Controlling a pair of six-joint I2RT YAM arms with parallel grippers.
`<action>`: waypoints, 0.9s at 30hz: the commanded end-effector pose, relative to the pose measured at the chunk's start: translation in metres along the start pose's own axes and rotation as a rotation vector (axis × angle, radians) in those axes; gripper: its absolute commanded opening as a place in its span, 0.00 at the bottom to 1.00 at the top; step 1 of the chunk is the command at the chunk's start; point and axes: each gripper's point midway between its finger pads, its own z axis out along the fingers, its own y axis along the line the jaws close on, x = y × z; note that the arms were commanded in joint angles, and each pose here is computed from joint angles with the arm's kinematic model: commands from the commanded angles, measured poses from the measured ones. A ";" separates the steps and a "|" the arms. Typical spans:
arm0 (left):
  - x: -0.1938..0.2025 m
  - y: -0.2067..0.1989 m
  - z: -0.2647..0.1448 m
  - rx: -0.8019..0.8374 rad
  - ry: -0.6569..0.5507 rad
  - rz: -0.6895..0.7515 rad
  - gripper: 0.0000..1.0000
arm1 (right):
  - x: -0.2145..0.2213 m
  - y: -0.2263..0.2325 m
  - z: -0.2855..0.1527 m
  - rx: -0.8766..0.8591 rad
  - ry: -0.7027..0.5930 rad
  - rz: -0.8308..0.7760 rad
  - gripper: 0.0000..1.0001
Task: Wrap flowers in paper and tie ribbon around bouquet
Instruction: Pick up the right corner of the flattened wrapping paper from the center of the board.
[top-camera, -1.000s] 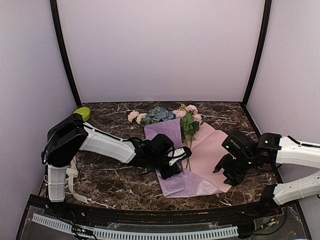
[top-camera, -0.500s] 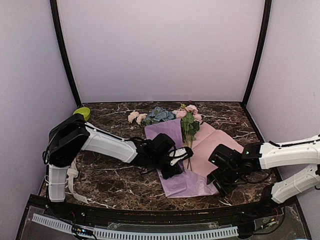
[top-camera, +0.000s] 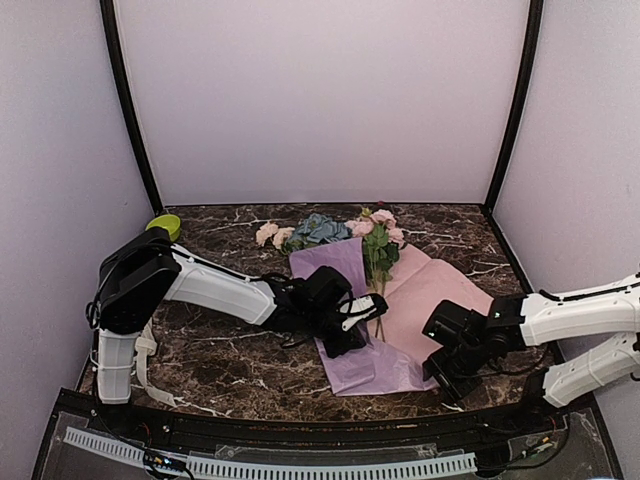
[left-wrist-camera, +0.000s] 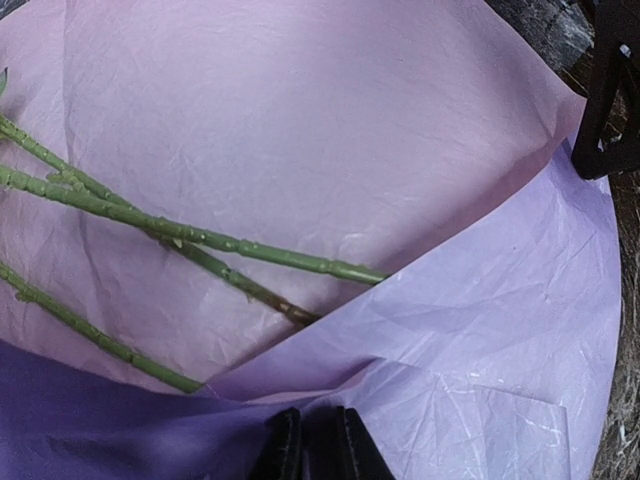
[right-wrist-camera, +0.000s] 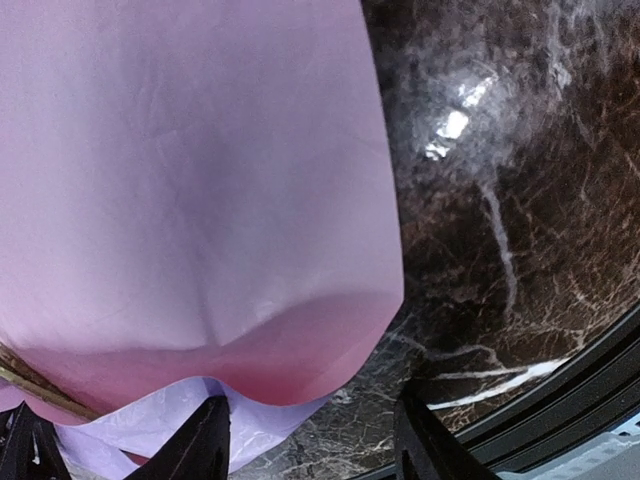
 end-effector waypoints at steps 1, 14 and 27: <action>0.038 -0.013 0.010 0.053 0.125 -0.014 0.12 | -0.015 -0.009 0.016 -0.009 -0.054 0.063 0.56; 0.040 -0.012 0.010 0.047 0.137 -0.005 0.13 | -0.034 -0.005 0.015 -0.030 -0.101 0.016 0.14; 0.042 -0.010 0.011 0.041 0.141 0.000 0.12 | -0.040 0.044 -0.023 -0.097 -0.231 -0.261 0.00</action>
